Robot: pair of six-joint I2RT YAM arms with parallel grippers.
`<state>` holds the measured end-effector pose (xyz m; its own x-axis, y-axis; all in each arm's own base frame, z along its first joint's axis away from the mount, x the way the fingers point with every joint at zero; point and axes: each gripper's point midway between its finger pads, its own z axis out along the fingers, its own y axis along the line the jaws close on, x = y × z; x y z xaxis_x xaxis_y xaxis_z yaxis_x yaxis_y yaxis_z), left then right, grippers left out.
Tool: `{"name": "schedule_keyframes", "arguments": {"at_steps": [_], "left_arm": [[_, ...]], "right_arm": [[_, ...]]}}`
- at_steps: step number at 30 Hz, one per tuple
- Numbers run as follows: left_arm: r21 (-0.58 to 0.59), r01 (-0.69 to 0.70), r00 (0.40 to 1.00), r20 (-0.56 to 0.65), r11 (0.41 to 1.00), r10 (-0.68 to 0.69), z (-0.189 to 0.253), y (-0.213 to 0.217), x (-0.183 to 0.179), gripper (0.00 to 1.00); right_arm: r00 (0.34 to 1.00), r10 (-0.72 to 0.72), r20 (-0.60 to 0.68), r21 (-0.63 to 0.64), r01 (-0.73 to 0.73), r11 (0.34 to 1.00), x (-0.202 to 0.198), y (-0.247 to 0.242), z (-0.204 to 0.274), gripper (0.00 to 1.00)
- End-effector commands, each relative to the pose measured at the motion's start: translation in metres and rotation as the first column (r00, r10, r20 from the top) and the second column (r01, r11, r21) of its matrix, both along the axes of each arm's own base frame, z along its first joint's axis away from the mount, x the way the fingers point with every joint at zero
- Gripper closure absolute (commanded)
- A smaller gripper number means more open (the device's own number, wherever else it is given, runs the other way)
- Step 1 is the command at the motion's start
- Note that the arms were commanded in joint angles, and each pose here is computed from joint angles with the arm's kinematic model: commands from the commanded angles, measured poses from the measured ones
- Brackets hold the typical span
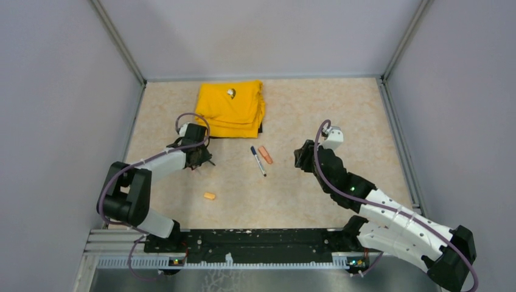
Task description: Insert the pens into the pen caps
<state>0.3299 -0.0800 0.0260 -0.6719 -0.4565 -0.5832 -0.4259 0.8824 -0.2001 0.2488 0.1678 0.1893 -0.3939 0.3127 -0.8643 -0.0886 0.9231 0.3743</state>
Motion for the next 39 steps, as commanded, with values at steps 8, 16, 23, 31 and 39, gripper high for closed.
{"name": "schedule_keyframes", "arguments": {"at_steps": [8, 16, 23, 31, 39], "left_arm": [[-0.003, 0.039, 0.999, -0.018, 0.999, -0.039, -0.006, -0.005, 0.007, 0.71], [-0.014, 0.065, 0.998, -0.019, 0.998, -0.065, -0.006, -0.009, 0.008, 0.79], [-0.057, 0.145, 0.989, 0.05, 0.988, -0.142, 0.014, -0.023, 0.015, 0.82], [-0.107, 0.236, 0.967, 0.125, 0.966, -0.223, 0.038, -0.039, 0.015, 0.82], [-0.26, 0.422, 0.894, 0.278, 0.869, -0.351, 0.081, -0.086, 0.009, 0.82]], "right_arm": [[0.999, -0.025, 0.033, 0.031, 0.024, 0.999, 0.003, -0.003, 0.01, 0.5], [0.999, -0.031, 0.036, 0.025, 0.031, 0.999, 0.003, -0.005, 0.01, 0.5], [0.999, -0.028, 0.039, 0.035, 0.027, 0.999, 0.003, -0.004, 0.011, 0.5], [0.999, -0.008, 0.033, 0.051, 0.006, 0.999, 0.004, 0.003, 0.009, 0.5], [0.974, 0.205, 0.1, 0.169, -0.219, 0.961, 0.002, 0.056, 0.026, 0.5]]}}
